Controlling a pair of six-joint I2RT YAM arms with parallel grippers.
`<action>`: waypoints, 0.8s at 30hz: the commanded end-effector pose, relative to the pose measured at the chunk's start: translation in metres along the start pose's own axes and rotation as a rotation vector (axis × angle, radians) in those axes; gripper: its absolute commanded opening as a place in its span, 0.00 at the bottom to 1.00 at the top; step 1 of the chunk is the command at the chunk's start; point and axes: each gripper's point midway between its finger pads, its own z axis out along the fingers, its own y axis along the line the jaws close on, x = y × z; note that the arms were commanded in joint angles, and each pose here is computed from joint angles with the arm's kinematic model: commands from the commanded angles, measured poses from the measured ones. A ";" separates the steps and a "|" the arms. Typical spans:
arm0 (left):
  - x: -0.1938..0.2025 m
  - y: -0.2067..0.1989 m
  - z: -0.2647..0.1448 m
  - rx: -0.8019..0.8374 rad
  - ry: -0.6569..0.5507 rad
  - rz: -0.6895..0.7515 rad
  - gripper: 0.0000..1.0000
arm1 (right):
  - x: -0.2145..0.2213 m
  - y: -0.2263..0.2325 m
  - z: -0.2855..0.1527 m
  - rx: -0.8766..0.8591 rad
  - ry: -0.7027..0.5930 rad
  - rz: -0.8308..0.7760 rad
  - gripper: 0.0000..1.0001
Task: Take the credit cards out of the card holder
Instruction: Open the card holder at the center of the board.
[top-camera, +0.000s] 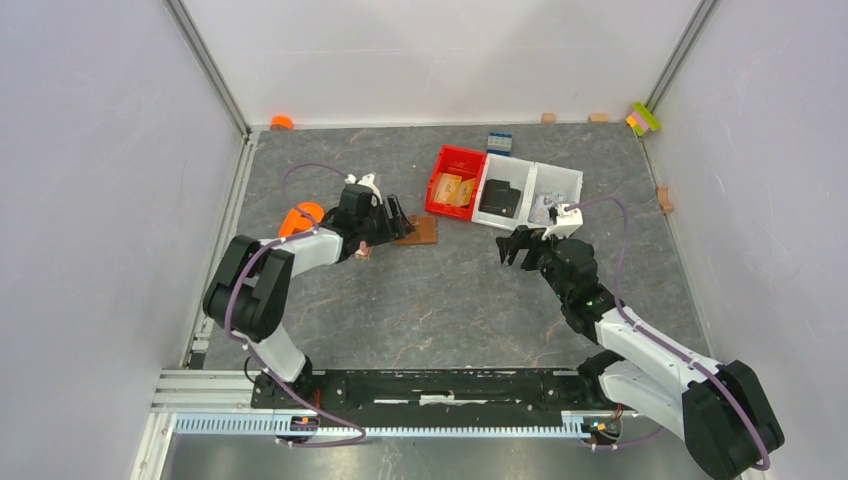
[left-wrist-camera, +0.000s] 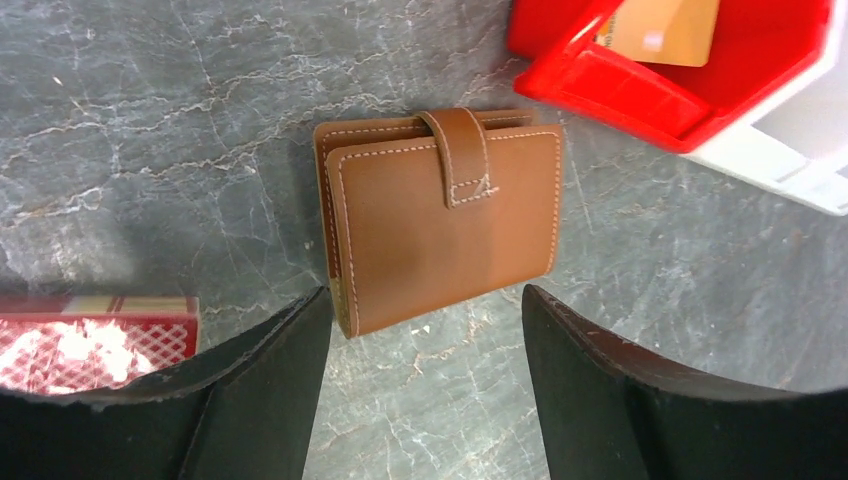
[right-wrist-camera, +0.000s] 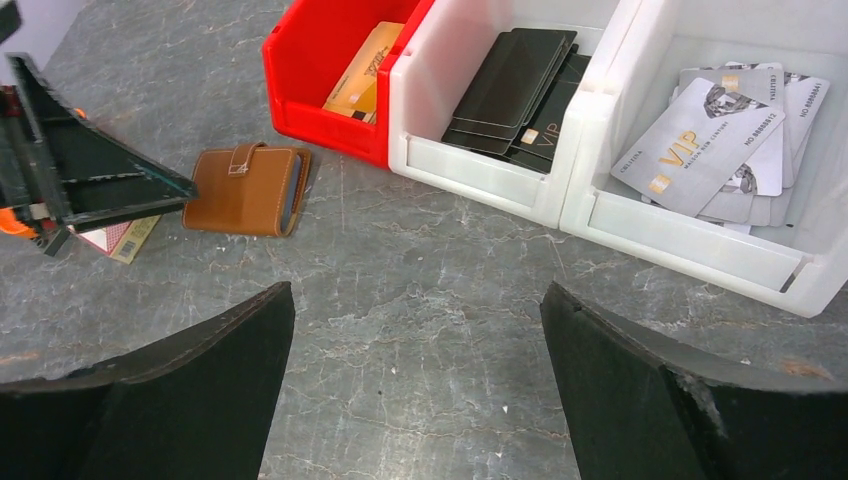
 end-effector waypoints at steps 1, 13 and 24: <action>0.003 0.006 0.013 -0.040 0.063 0.038 0.76 | -0.023 0.012 0.002 -0.043 -0.062 0.000 0.98; 0.013 -0.010 0.018 0.042 0.133 0.057 0.10 | -0.018 0.015 0.006 -0.057 -0.037 -0.003 0.98; -0.002 -0.059 -0.021 0.008 -0.033 0.329 0.02 | -0.005 0.032 0.018 -0.142 0.066 -0.050 0.93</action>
